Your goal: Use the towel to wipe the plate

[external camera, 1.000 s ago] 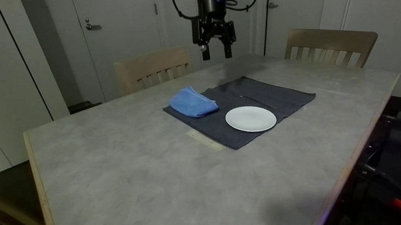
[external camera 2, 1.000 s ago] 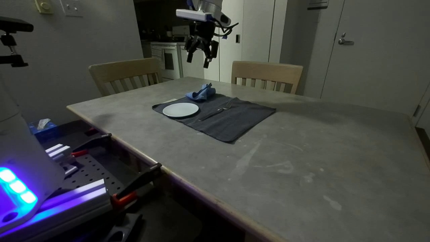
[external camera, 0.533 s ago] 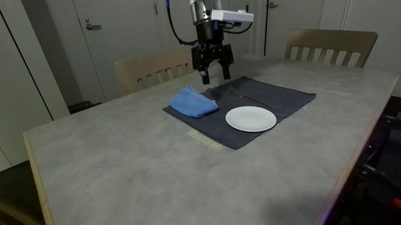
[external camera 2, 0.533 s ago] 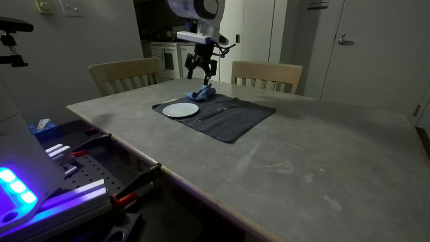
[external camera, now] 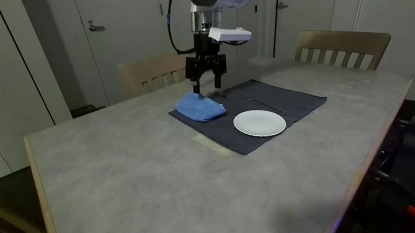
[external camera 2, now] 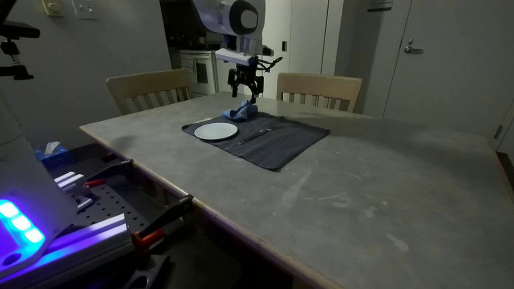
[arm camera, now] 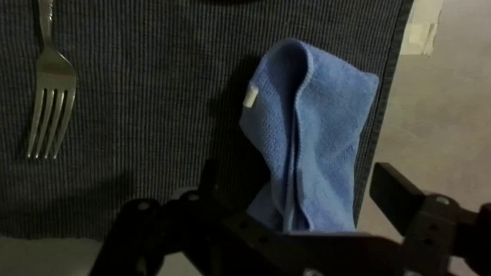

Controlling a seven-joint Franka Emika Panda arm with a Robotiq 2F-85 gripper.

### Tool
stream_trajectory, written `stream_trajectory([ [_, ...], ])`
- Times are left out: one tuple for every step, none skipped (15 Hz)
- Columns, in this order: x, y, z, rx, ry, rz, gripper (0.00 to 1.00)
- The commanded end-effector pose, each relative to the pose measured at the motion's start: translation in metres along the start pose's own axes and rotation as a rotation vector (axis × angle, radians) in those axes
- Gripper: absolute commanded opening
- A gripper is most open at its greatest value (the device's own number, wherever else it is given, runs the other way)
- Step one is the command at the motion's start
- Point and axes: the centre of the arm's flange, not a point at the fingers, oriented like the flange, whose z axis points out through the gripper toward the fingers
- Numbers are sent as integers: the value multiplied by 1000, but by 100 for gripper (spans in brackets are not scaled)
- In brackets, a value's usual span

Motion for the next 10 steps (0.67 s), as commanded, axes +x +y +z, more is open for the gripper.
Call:
stream_trajectory([
  [7, -9, -2, -7, 65, -43, 100],
  [9, -11, 0, -8, 74, -49, 100],
  [9, -13, 3, -12, 77, -52, 100],
  [9, -15, 6, -19, 78, -58, 100],
  [11, -16, 9, -24, 77, -62, 100],
  [10, -16, 11, -30, 71, -67, 100],
  [9, -16, 13, -34, 63, -69, 100],
  [7, -15, 16, -33, 46, -71, 100],
  [6, -15, 17, -20, 29, -69, 100],
  [3, -13, 20, 5, 18, -68, 100],
])
